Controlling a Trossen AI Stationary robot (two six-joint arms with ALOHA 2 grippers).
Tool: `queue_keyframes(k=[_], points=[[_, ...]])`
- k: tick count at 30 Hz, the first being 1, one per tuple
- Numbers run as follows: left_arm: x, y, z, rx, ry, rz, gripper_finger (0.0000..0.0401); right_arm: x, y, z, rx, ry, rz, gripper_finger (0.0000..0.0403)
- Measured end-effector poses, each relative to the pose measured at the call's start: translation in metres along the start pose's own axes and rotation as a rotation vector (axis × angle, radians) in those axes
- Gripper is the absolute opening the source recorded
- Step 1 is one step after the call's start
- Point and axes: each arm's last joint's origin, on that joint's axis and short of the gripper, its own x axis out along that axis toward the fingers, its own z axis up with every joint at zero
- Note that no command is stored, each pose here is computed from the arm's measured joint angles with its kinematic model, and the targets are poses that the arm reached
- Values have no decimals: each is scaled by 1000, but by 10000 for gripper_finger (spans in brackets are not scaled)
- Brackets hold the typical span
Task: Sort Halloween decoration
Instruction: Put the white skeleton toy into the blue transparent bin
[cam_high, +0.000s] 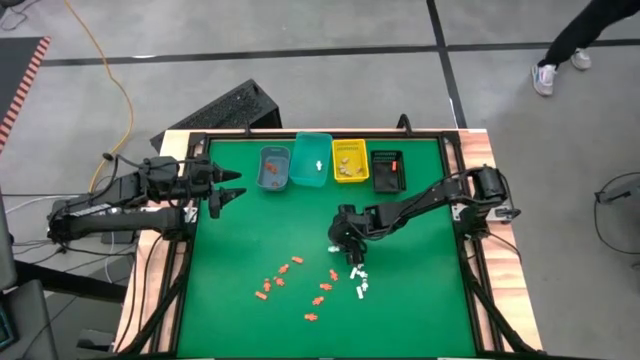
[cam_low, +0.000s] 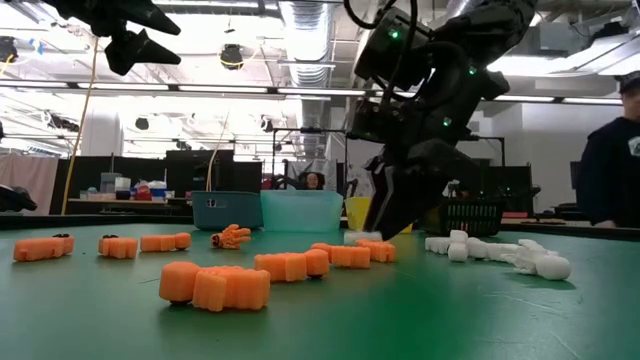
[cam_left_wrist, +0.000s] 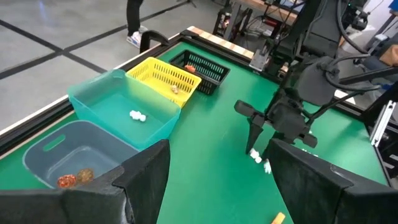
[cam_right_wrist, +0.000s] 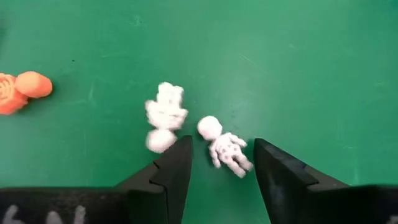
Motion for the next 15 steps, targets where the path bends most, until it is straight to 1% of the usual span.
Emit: queue_keyframes(k=[3, 5, 10, 15], points=[[0, 0, 0, 0, 0, 0, 261, 0, 0, -1, 11, 11, 1, 173], [0, 0, 0, 0, 0, 0, 261, 0, 0, -1, 21, 15, 0, 157], [0, 0, 0, 1, 0, 0, 261, 0, 0, -1, 32, 17, -2, 99], [0, 0, 0, 4, 0, 0, 261, 0, 0, -2, 90, 19, -5, 40]])
